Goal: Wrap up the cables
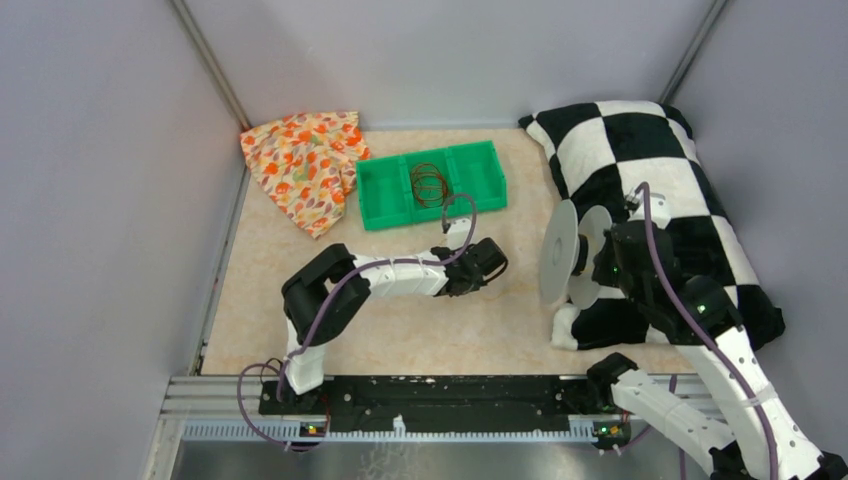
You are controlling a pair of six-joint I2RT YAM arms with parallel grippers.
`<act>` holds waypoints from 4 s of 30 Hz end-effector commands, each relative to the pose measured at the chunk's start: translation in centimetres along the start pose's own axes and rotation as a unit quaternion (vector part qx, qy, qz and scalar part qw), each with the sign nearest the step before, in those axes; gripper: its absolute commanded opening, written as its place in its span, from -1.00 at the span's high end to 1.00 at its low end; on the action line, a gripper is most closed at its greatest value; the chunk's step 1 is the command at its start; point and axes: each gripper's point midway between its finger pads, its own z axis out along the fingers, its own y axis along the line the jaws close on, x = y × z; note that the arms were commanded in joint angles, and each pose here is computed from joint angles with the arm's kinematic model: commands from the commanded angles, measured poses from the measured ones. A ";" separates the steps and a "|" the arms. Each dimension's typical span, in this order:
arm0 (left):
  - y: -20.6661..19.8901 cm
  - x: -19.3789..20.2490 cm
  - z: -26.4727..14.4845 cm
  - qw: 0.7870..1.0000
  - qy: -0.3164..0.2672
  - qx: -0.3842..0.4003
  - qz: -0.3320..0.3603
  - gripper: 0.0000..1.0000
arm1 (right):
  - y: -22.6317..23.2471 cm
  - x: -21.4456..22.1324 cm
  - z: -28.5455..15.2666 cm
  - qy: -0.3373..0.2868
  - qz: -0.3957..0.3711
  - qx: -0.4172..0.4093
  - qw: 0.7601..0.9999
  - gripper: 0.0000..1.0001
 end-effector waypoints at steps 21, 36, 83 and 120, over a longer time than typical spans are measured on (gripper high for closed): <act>-6.6 -11.4 -18.0 0.931 -0.171 0.276 0.167 1.00 | 5.1 -10.9 4.2 -0.075 0.019 -0.048 0.996 1.00; -7.9 -11.0 -23.4 0.918 -0.186 0.300 0.182 1.00 | 5.8 -12.4 8.2 -0.074 0.030 -0.018 0.997 1.00; -16.3 -21.8 -37.5 0.607 -0.671 0.294 0.309 1.00 | 7.7 -2.5 2.2 0.074 -0.029 -0.174 0.982 1.00; -15.1 -15.2 -24.3 0.658 -0.542 0.317 0.415 0.34 | 5.8 -0.8 -6.3 0.087 -0.048 -0.227 0.969 1.00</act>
